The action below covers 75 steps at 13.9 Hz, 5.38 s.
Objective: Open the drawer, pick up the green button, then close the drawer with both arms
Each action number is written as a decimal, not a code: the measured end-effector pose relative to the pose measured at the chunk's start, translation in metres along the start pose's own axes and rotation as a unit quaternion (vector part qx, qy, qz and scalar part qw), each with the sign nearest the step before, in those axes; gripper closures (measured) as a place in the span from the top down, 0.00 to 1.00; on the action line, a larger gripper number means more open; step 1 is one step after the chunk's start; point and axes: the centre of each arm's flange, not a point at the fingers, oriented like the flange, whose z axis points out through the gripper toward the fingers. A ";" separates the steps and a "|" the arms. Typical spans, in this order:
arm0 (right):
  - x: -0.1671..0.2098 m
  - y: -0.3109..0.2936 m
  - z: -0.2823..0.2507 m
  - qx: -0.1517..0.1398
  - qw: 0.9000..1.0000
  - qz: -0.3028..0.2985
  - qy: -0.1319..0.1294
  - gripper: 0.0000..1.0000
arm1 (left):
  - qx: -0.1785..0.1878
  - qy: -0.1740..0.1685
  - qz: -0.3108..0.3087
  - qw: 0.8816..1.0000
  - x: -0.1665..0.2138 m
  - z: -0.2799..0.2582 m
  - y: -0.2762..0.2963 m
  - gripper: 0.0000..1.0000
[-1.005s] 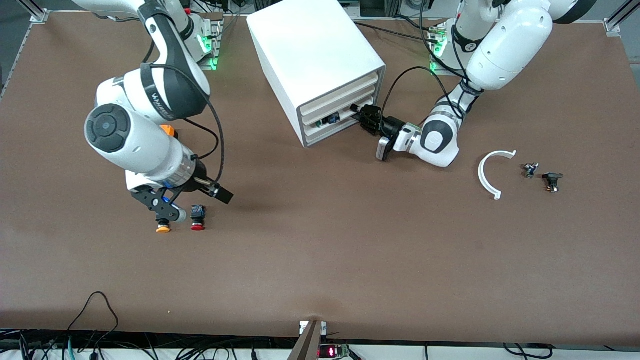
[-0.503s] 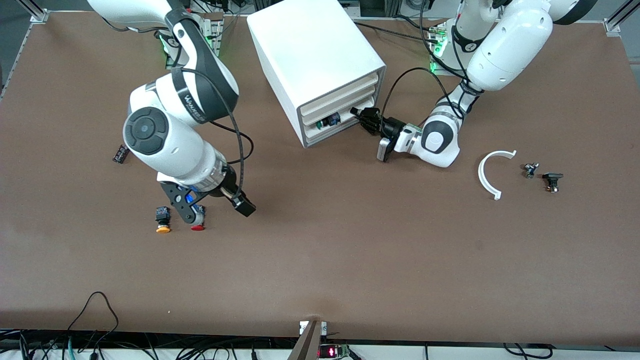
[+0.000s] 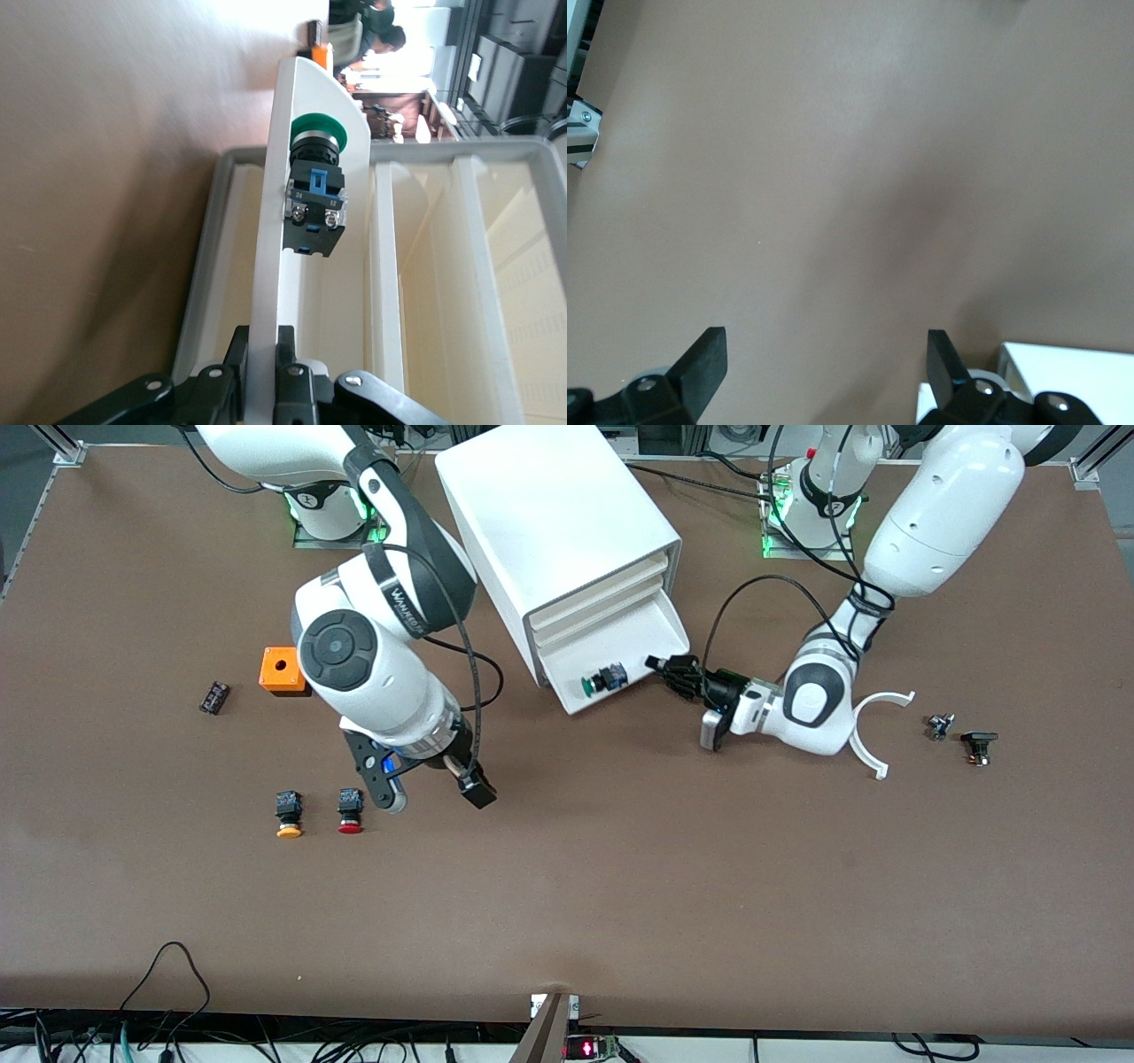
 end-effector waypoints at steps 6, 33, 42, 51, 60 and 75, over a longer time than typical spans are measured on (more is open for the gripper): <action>-0.078 0.003 0.028 -0.006 1.000 0.018 -0.005 1.00 | 0.034 0.005 -0.012 0.999 0.019 -0.036 0.003 0.15; -0.265 0.054 0.204 0.000 0.999 0.046 0.019 0.96 | 0.615 -0.091 -0.151 0.769 0.091 -0.237 0.269 1.00; -0.268 0.045 0.186 0.026 0.999 0.026 0.011 0.41 | 0.648 -0.034 -0.112 0.752 0.113 -0.237 0.288 1.00; -0.177 0.010 0.068 0.014 0.992 -0.124 -0.003 0.41 | 0.589 0.082 -0.202 0.778 0.114 -0.190 0.206 1.00; -0.006 0.018 0.011 -0.081 0.914 -0.396 -0.038 0.41 | 0.547 0.246 -0.294 0.744 0.092 -0.021 0.126 1.00; 0.170 0.081 0.179 -0.076 0.864 -0.498 -0.023 0.41 | 0.550 0.217 -0.372 0.716 0.035 0.147 0.120 1.00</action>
